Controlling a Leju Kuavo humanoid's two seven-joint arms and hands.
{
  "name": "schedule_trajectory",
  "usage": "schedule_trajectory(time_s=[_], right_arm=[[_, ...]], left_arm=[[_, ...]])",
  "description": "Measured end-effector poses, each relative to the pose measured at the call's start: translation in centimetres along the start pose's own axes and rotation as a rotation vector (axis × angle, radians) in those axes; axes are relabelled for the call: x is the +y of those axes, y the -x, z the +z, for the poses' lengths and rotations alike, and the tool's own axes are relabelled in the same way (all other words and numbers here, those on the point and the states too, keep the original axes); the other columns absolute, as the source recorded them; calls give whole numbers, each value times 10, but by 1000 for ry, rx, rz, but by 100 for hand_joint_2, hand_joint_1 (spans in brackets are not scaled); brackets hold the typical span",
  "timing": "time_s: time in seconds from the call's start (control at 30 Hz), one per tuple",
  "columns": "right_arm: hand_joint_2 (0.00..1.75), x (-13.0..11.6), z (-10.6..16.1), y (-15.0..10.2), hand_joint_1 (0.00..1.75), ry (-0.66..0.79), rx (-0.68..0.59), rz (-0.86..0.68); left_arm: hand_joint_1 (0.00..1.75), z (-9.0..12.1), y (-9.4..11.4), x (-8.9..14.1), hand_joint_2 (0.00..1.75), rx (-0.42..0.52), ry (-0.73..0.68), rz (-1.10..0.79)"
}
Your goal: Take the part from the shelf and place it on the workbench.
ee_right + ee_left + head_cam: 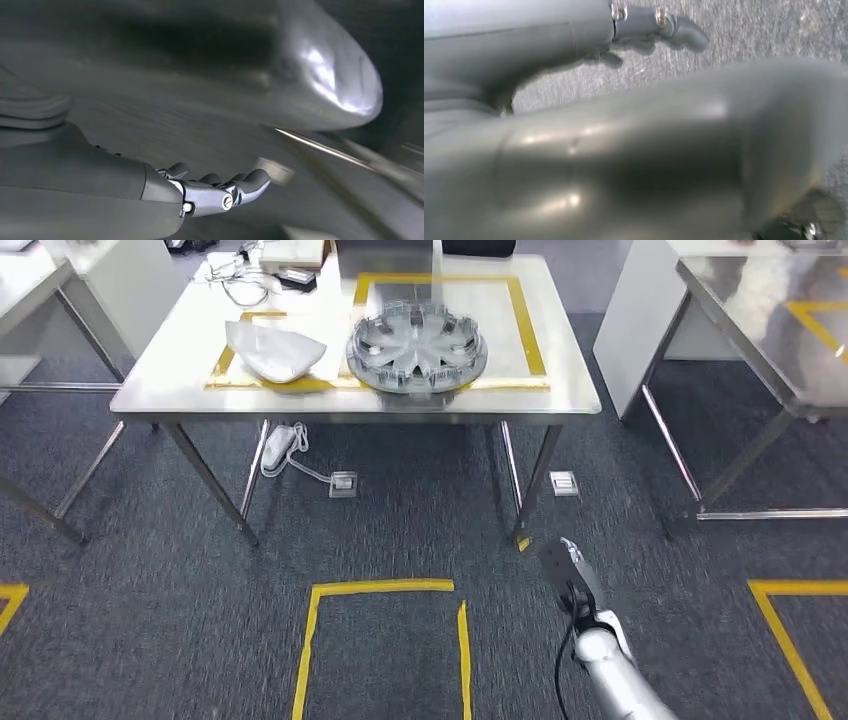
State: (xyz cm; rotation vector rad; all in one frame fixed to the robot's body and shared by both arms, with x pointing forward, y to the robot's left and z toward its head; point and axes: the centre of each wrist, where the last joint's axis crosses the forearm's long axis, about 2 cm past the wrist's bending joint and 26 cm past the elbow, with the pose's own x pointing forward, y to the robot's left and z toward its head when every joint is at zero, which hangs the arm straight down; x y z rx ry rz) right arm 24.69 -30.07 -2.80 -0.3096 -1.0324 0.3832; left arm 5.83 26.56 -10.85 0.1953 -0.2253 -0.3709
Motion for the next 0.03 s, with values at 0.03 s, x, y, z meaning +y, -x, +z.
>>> schedule_trajectory(time_s=[0.03], right_arm=[[0,2,3,8,0,-22,57,3]], left_arm=[[0,0,1,0,0,1,0,5]])
